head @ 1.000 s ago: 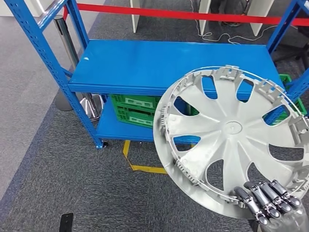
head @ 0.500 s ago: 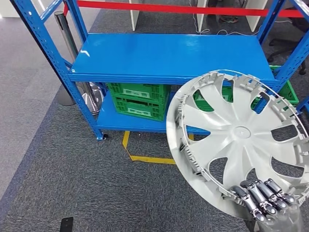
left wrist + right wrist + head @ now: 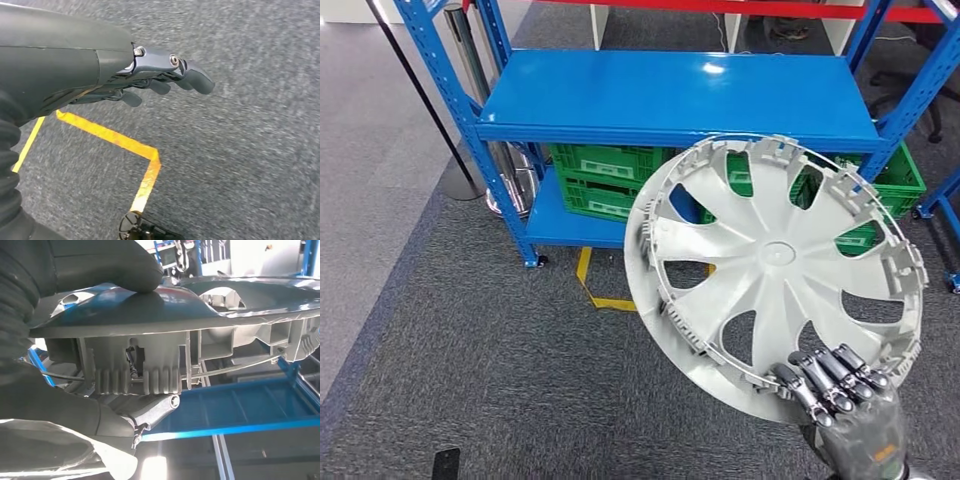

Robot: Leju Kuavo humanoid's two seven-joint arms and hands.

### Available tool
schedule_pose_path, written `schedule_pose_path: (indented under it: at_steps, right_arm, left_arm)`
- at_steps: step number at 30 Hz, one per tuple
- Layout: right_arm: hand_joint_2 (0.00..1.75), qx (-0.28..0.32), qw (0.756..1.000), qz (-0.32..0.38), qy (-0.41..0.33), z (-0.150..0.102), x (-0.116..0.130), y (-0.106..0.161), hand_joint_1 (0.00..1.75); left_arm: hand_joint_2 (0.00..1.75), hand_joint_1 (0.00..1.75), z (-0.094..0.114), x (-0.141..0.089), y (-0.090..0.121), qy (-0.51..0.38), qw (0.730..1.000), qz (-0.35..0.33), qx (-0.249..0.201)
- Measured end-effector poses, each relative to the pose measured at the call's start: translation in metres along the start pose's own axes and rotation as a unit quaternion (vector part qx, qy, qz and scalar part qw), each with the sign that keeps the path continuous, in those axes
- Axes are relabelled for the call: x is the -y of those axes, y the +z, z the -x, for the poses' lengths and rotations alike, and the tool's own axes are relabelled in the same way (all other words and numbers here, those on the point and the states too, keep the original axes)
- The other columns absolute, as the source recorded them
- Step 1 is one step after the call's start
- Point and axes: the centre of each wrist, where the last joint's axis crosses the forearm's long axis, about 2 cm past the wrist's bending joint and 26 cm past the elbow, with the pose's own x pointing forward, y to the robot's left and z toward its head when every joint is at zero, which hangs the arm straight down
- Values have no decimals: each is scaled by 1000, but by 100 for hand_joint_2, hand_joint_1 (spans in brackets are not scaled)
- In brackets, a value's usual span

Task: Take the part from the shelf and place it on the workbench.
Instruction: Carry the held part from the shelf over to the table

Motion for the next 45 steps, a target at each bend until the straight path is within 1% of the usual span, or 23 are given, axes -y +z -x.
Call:
schedule_pose_path:
  at_steps: [2,8,11,15,19,23,27,35,40,45]
  right_arm:
    - [175,3,1000,3,-3,2,-6,-7,175]
    - [175,14,1000,-12,-13,8,-28,-37,175]
    - [175,16,1000,-21,-12,10,-36,-45,175]
    - [175,17,999,-24,-12,10,-41,-49,175]
    - [175,16,999,-28,-9,9,-44,-50,175]
    - [175,8,999,-32,3,8,-44,-48,175]
    - [175,1,999,-42,9,6,-43,-40,175]
    - [175,-2,999,-52,16,1,-35,-25,175]
    - [175,-5,998,-59,20,-5,-31,-16,175]
    - [175,-4,998,-61,21,-6,-31,-14,175]
  left_arm:
    - [175,0,1,-2,0,5,1000,-5,-6]
    - [175,0,10,-3,5,13,998,-20,-51]
    - [175,0,10,-2,6,14,998,-20,-54]
    - [175,0,11,-2,6,15,998,-21,-56]
    - [175,0,12,-2,7,17,998,-18,-56]
    - [175,0,13,-1,8,10,999,-5,-47]
    - [175,0,14,-1,8,1,999,2,-50]
    - [175,0,11,-1,6,2,1000,17,-24]
    - [175,0,11,1,8,-11,999,15,-29]
    - [175,0,12,1,9,-18,999,11,-34]
